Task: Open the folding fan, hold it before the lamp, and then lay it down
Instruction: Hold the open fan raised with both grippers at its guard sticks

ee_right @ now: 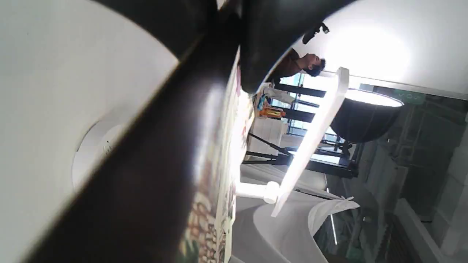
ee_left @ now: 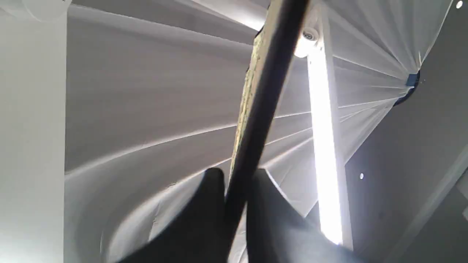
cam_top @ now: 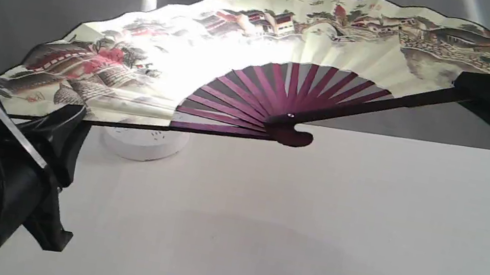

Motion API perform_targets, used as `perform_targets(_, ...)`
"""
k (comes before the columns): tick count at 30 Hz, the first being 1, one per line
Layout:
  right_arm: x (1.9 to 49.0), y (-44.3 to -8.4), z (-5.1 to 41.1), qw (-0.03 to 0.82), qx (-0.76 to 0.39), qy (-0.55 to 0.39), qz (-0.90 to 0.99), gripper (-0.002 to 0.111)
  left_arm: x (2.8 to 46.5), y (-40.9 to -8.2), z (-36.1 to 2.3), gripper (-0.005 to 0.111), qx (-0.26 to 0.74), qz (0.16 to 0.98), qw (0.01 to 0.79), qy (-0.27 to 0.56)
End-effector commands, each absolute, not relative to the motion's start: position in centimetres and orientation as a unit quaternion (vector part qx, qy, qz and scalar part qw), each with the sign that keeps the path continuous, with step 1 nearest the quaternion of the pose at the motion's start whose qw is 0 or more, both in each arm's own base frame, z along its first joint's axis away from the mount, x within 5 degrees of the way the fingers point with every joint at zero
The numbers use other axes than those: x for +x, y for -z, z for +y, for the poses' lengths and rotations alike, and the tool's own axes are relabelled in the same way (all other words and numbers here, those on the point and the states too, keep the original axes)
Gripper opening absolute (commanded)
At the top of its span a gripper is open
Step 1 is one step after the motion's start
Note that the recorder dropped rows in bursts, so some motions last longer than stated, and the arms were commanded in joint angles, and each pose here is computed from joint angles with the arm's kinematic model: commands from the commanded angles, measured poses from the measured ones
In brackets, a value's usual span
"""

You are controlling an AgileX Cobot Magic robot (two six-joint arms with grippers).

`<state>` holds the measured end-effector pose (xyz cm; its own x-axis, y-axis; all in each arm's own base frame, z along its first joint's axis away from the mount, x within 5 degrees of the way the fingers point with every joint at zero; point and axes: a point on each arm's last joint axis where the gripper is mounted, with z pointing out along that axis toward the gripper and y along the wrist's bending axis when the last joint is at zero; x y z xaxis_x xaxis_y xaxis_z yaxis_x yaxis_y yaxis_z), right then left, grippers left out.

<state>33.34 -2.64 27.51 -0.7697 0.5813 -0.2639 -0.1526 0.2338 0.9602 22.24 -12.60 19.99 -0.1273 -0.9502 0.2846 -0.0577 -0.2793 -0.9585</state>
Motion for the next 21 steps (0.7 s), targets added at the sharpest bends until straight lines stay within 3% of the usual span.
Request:
perform_targets(1,34.3,-27.0,-4.8,0.366,0.205,-0.537,0.732,0.0,22.3,-20.7,-9.4,0.0,-0.615,0.332,0.415,0.583)
perform_targets(11,34.3,-26.8,-4.8,0.364,0.206,-0.53,0.738,0.0,22.3,-20.7,-9.4,0.0,-0.615,0.332,0.419,0.58)
perform_targets(21,34.4,-25.9,-5.3,0.367,0.217,-0.477,0.769,0.0,22.4,-19.7,-9.9,0.0,-0.616,0.408,0.416,0.53)
